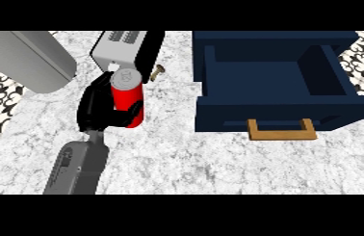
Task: Pick up the can, place it into the drawer and close the drawer
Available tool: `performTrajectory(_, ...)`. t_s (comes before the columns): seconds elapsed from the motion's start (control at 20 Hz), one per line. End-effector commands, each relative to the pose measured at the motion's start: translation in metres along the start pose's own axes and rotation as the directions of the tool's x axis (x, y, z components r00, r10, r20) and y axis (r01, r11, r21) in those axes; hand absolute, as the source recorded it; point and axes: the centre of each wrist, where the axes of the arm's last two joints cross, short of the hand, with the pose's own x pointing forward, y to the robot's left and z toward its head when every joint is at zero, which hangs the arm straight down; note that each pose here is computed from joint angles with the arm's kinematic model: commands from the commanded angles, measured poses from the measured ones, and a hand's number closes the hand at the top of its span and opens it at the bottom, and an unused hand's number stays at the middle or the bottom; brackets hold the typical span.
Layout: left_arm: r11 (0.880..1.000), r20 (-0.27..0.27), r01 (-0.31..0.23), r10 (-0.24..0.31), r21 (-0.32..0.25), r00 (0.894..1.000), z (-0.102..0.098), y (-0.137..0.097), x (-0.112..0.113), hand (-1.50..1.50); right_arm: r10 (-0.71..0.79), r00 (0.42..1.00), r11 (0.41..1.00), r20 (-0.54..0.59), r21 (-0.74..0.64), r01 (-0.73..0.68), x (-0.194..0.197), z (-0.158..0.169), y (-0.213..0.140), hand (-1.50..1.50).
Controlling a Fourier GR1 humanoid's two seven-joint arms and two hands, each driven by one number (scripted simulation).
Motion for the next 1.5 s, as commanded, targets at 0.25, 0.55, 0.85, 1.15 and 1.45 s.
performTrajectory(0.25,0.999,0.046,0.028,-0.027,-0.026,0.999,-0.012,-0.072,0.053,1.5,0.013,1.0,1.0,0.002,-0.015,-0.013,0.011,-0.001,0.01,-1.5)
performTrajectory(0.55,0.997,0.045,0.07,-0.068,-0.035,0.997,-0.036,-0.089,0.072,1.5,0.0,1.0,1.0,0.017,-0.008,0.001,0.007,0.005,0.005,-1.5)
performTrajectory(0.85,0.995,0.055,0.079,-0.076,-0.067,0.996,-0.052,-0.13,0.083,1.5,-0.018,1.0,1.0,-0.005,-0.006,0.018,0.004,-0.001,0.003,-1.5)
performTrajectory(1.15,0.992,0.058,0.101,-0.096,-0.082,0.994,-0.073,-0.173,0.102,1.5,-0.021,1.0,1.0,0.011,0.006,0.021,0.002,-0.002,0.002,-1.5)
performTrajectory(1.45,0.992,0.072,0.11,-0.106,-0.059,0.992,-0.089,-0.195,0.105,1.5,-0.014,1.0,1.0,0.02,0.016,0.013,0.006,-0.009,0.012,-1.5)
